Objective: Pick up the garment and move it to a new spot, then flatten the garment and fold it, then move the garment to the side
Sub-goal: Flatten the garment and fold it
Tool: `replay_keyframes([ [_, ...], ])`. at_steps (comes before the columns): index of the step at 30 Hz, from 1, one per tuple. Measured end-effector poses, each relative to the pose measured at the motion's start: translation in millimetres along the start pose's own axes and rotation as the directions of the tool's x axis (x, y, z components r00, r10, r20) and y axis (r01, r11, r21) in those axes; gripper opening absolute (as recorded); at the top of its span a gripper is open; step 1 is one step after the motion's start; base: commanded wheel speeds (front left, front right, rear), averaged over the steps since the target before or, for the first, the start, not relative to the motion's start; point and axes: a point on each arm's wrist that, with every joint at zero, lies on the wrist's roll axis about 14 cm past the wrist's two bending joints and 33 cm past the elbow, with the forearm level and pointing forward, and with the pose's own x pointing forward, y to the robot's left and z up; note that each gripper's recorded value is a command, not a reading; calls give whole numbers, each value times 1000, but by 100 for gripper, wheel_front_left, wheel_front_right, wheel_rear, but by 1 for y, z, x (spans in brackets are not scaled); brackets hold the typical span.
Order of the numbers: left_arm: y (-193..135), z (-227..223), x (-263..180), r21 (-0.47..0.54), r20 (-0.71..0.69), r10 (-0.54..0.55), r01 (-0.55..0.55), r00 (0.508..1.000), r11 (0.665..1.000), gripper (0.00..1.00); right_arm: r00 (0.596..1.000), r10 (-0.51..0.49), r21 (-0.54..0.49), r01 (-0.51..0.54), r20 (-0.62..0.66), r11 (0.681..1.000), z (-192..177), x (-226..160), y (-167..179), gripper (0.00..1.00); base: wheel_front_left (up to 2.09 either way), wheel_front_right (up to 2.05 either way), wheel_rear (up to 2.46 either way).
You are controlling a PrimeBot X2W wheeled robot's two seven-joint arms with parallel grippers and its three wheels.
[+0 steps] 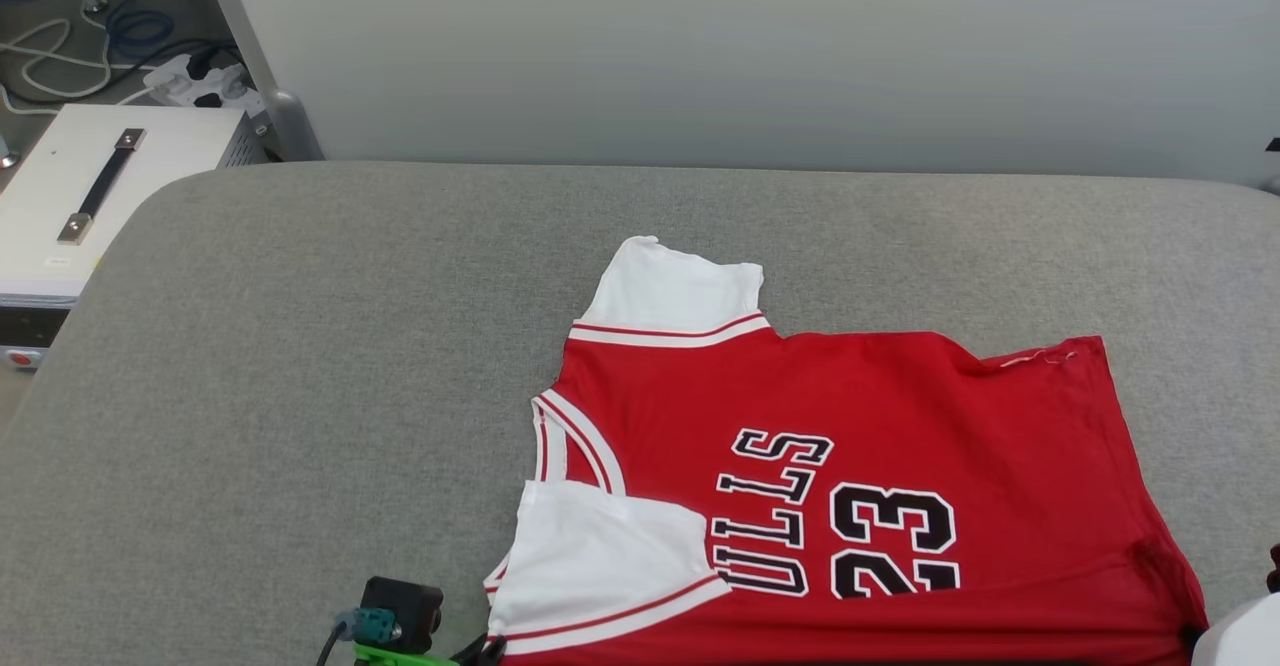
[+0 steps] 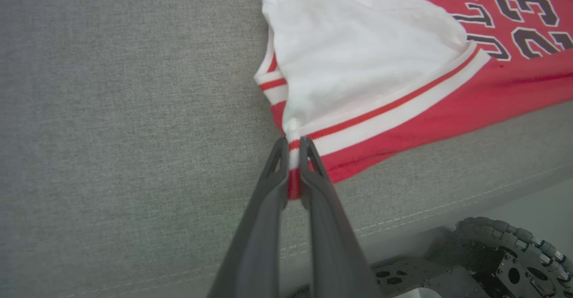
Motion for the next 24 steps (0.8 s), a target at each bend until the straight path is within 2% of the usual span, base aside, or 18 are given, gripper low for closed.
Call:
replay_keyframes([
  [18, 7, -28, 26, -24, -104, -5, 3, 995, 1000, 0, 997, 2, 3, -1, -82, 1000, -25, 27, 4, 0, 0, 0, 0],
  [19, 7, -29, 27, -23, -105, -6, 4, 994, 1000, 26, 997, 1, 2, -1, -80, 1000, -25, 28, 3, 0, 0, 0, 0],
  [20, 8, -29, 28, -16, -108, -7, 5, 994, 1000, 97, 996, 4, -4, -4, -84, 1000, -25, 29, 4, 43, 0, 0, 0],
  [21, 9, -27, 29, -9, -104, -3, 2, 995, 1000, 100, 997, 3, -11, -4, -83, 1000, -26, 30, 3, 100, 0, 0, 0],
  [24, 11, -22, 32, -3, -86, 2, -2, 996, 1000, 100, 999, -3, -6, 3, -49, 1000, -21, 31, 1, 100, 0, 0, 0],
])
